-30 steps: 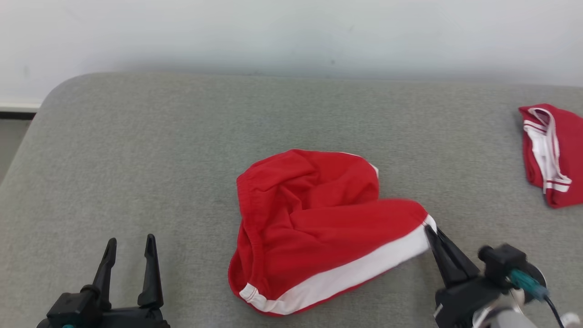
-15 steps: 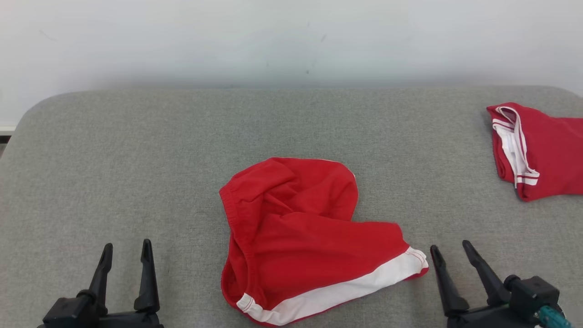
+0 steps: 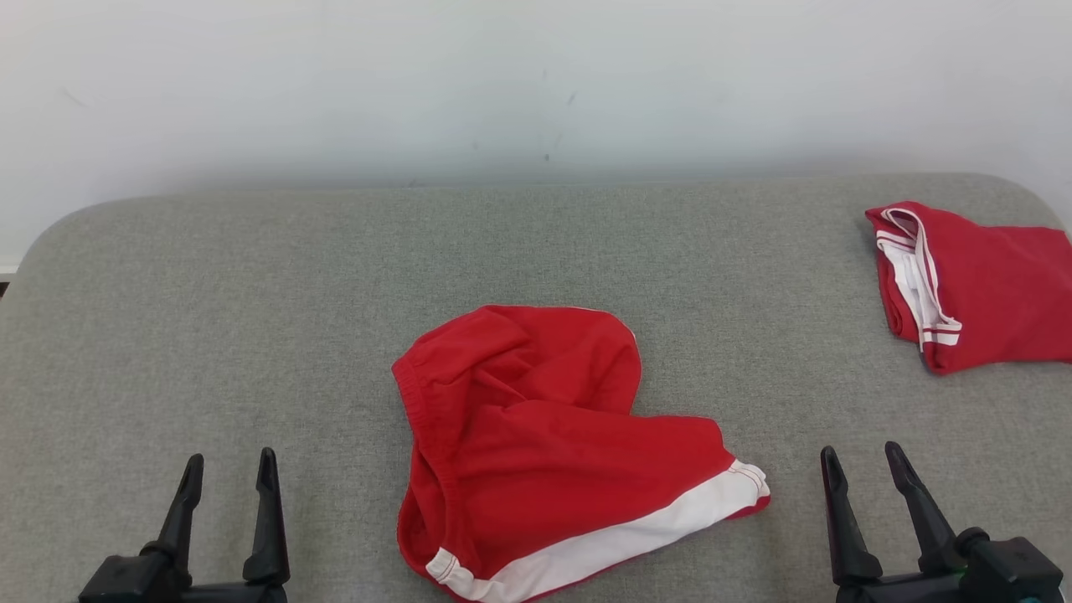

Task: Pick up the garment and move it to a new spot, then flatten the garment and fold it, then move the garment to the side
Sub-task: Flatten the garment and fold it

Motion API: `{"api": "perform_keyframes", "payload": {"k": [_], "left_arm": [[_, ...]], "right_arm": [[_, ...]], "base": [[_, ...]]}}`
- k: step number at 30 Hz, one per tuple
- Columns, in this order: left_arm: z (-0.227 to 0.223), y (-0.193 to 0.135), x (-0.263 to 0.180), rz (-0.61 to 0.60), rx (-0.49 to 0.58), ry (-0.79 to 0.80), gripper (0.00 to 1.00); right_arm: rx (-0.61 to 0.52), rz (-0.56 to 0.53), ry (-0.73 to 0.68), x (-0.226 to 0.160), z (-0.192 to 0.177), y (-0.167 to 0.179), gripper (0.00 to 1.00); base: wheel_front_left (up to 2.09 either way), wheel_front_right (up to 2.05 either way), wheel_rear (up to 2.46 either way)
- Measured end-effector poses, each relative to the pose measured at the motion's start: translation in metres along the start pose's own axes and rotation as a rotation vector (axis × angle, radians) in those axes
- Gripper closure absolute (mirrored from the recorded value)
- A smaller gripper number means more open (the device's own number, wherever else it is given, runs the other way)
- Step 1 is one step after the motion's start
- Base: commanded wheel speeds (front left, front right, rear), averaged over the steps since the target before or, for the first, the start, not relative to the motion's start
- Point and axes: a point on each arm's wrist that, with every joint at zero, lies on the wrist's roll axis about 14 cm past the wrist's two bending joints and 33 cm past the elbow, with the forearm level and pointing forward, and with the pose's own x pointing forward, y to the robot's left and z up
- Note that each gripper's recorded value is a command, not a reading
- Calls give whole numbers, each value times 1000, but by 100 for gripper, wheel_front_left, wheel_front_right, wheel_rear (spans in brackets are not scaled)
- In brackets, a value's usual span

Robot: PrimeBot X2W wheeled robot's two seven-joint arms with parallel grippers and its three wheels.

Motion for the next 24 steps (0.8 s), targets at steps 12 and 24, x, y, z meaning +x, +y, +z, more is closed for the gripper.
{"api": "perform_keyframes", "payload": {"k": [12, 24], "left_arm": [[-1, -1, -7, -37, 44, 12, 0], [-1, 1, -12, -34, 45, 14, 0]], "right_arm": [[-14, 31, 4, -2, -4, 12, 0], [-10, 74, 17, -3, -9, 27, 0]], "base": [[0, 0, 0], [0, 0, 0]]}}
